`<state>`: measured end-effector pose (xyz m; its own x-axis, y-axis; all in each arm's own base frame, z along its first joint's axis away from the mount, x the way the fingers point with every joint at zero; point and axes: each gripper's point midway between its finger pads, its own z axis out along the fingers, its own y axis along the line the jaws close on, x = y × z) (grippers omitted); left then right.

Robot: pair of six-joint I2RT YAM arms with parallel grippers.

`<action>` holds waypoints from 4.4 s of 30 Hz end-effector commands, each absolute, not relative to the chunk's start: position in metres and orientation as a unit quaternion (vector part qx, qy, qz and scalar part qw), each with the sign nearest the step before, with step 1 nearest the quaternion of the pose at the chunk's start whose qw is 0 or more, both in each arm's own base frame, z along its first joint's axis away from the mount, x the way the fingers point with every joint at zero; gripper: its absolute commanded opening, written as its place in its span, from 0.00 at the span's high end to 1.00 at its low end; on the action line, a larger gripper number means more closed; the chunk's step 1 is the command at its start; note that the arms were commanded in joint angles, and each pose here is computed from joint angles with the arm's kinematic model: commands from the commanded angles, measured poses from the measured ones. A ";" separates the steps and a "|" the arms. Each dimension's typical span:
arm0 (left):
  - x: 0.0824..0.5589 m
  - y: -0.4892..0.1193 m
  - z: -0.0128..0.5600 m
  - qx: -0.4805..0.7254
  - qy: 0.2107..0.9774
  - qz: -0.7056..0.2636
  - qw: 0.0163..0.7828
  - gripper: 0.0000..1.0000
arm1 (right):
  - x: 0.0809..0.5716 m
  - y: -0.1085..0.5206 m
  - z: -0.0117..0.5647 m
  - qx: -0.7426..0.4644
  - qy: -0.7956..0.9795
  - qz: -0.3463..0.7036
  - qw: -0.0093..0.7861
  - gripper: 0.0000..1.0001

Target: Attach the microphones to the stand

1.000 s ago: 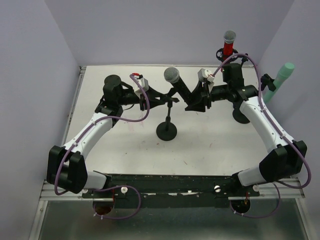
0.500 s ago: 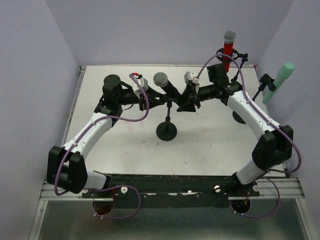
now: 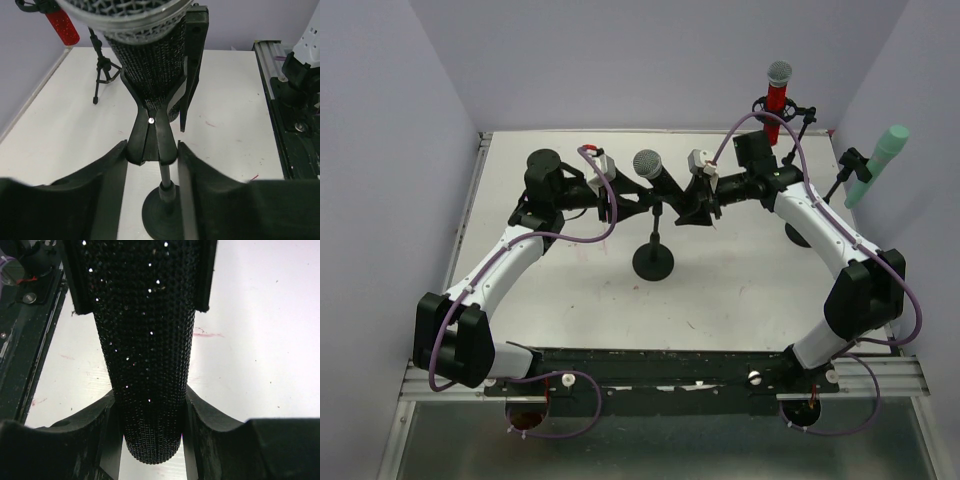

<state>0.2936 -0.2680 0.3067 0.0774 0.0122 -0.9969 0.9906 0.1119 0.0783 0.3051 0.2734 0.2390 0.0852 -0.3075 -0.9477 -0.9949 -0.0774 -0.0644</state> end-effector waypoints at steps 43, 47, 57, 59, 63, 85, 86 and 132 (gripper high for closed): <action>0.201 -0.202 0.265 0.229 0.574 -0.478 0.624 0.01 | 0.292 0.252 0.260 -0.543 0.566 0.431 0.446 0.00; 0.202 -0.211 0.249 0.257 0.587 -0.432 0.635 0.02 | 0.292 0.244 0.263 -0.538 0.564 0.433 0.452 0.00; 0.205 -0.222 0.235 0.279 0.591 -0.400 0.642 0.01 | 0.291 0.227 0.257 -0.535 0.568 0.419 0.464 0.00; 0.206 -0.223 0.235 0.284 0.589 -0.396 0.644 0.02 | 0.291 0.222 0.255 -0.539 0.572 0.400 0.472 0.01; 0.209 -0.225 0.237 0.293 0.588 -0.381 0.651 0.02 | 0.289 0.214 0.259 -0.540 0.574 0.377 0.486 0.00; 0.228 -0.243 0.249 0.296 0.577 -0.350 0.676 0.02 | 0.242 0.188 0.230 -0.519 0.596 0.394 0.469 0.00; 0.230 -0.245 0.249 0.297 0.577 -0.345 0.678 0.02 | 0.241 0.188 0.228 -0.519 0.598 0.394 0.467 0.01; 0.321 -0.297 0.237 0.303 0.556 -0.279 0.722 0.73 | 0.235 0.190 0.229 -0.512 0.598 0.418 0.454 0.00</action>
<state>0.3189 -0.2954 0.2248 0.1950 -0.0415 -0.9799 0.7383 0.6639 0.1188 0.2349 0.1891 0.2223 -0.0754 -0.2469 -0.9661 -0.9889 0.1426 0.0408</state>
